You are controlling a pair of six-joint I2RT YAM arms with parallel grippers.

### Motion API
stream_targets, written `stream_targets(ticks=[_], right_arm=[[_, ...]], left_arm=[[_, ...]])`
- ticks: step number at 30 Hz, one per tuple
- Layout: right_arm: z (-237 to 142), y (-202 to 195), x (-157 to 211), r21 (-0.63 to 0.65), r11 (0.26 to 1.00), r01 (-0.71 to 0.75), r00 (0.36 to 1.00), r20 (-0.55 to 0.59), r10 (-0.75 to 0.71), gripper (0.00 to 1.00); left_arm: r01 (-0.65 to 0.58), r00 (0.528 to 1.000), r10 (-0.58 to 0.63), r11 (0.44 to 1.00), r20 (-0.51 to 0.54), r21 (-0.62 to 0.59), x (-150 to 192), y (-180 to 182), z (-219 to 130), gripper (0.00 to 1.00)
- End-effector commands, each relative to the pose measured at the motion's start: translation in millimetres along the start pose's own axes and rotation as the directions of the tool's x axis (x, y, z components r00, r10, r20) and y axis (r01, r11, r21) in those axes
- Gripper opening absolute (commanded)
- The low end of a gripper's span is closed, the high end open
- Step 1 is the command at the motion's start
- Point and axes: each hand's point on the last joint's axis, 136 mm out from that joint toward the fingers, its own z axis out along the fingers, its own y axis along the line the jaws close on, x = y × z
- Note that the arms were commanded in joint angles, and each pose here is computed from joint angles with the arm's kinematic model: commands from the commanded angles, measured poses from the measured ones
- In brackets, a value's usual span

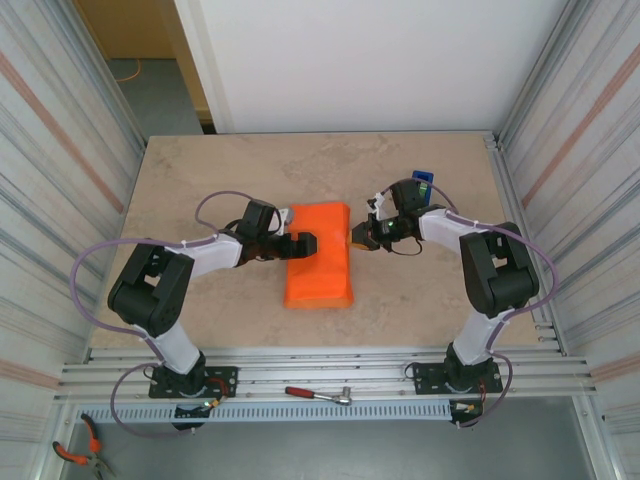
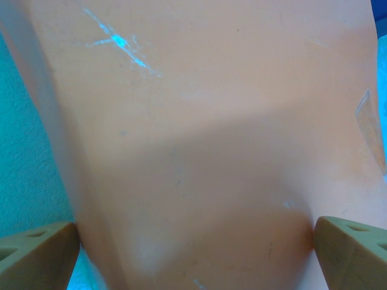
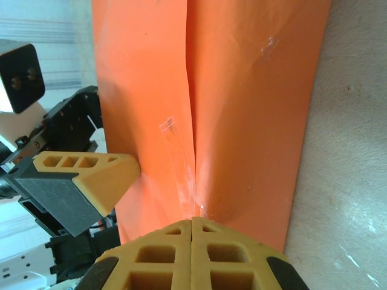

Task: Wrap the gift box in paper
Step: Wrap the gift box with the wrapping paper.

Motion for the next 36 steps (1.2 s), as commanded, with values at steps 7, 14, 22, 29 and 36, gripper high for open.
stream_targets(ticks=[7,14,22,29,36], right_arm=[[5,-12,5,0.002,0.999,-0.04,0.999,-0.015,0.04,0.0],[2,-12,4,0.003,0.999,-0.043,0.999,-0.008,0.043,0.0],[14,-13,7,0.01,0.999,-0.043,0.999,-0.034,0.043,0.0],[5,-6,9,0.015,1.0,-0.026,0.999,-0.031,0.027,0.0],[-21,17,-4,0.047,0.998,0.031,0.999,0.038,-0.033,0.0]], left_arm=[[0.012,0.983,-0.046,0.983,-0.18,-0.185,59,46,10,0.99],[0.013,0.983,-0.047,0.983,-0.179,-0.185,59,46,10,0.99],[0.014,0.983,-0.047,0.983,-0.177,-0.184,59,46,10,0.99],[0.014,0.984,-0.045,0.985,-0.172,-0.175,57,43,8,0.99],[0.018,0.987,-0.041,0.989,-0.157,-0.148,48,33,5,0.99]])
